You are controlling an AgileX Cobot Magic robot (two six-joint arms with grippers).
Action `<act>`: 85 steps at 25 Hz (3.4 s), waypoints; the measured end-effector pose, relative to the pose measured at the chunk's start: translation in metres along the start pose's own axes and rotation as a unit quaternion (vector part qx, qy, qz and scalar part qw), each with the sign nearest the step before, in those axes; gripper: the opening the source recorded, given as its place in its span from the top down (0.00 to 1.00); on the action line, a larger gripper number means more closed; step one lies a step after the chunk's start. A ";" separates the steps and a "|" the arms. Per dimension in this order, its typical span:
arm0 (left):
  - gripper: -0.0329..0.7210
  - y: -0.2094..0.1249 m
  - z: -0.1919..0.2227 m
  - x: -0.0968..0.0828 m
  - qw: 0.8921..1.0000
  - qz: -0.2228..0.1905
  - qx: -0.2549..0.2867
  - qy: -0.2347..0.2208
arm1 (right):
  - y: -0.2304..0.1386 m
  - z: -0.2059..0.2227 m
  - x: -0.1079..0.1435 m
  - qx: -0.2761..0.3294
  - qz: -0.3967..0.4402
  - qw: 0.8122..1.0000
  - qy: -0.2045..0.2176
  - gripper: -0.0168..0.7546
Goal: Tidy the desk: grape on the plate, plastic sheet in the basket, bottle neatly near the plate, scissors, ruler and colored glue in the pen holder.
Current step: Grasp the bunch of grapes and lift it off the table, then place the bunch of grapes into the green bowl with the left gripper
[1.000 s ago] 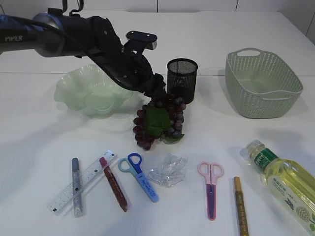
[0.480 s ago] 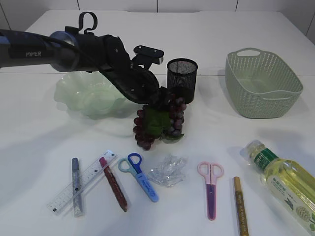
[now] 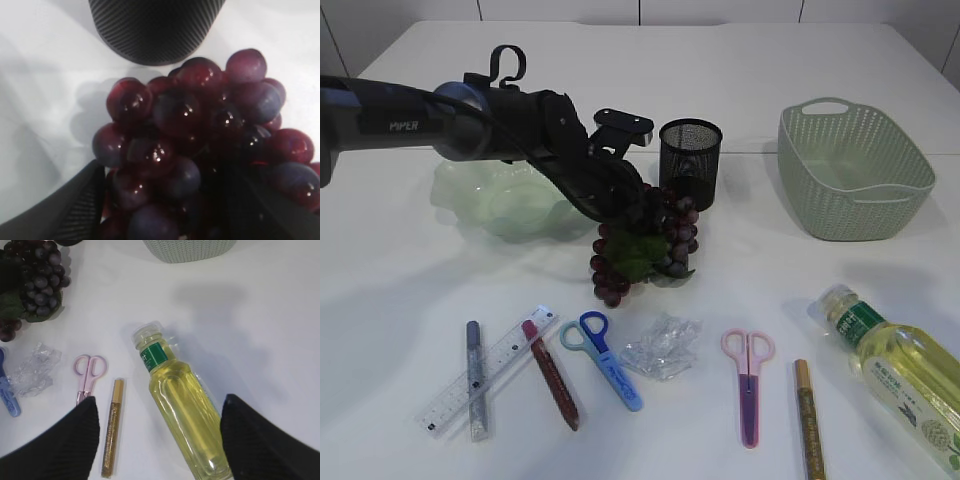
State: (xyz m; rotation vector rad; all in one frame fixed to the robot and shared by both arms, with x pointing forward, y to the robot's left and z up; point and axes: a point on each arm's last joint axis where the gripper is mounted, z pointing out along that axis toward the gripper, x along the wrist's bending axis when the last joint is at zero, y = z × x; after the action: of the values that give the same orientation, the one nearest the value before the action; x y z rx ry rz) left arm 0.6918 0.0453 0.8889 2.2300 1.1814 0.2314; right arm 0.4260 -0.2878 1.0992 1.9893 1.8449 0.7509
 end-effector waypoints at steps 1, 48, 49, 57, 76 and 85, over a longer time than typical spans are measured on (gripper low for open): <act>0.25 0.000 0.001 0.000 1.000 0.000 0.000 0.000 | 0.000 0.000 0.000 0.000 0.000 1.000 0.000 0.22; 0.87 0.033 -0.082 -0.017 0.999 0.036 0.009 -0.021 | -0.001 0.000 0.000 0.004 -0.006 1.000 0.002 0.22; 0.87 0.035 -0.088 -0.018 0.999 0.038 0.006 -0.021 | -0.001 0.000 0.000 0.004 -0.006 1.000 0.002 0.22; 0.87 0.055 -0.142 -0.027 0.997 0.061 -0.034 -0.011 | -0.001 0.000 0.000 0.004 -0.006 1.000 0.002 0.22; 0.87 0.073 -0.252 0.013 0.987 0.064 -0.124 0.084 | -0.001 0.000 0.000 0.004 -0.013 1.000 0.002 0.22; 0.87 0.064 -0.269 0.089 0.975 0.000 -0.156 0.158 | -0.001 0.000 0.000 0.007 -0.013 1.000 0.002 0.22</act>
State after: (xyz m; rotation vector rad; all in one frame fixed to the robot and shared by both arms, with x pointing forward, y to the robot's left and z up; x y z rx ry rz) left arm 0.6774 0.2036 1.1322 1.9618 1.2097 0.7422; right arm 0.4249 -0.2873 1.0985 1.9701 1.8806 0.7368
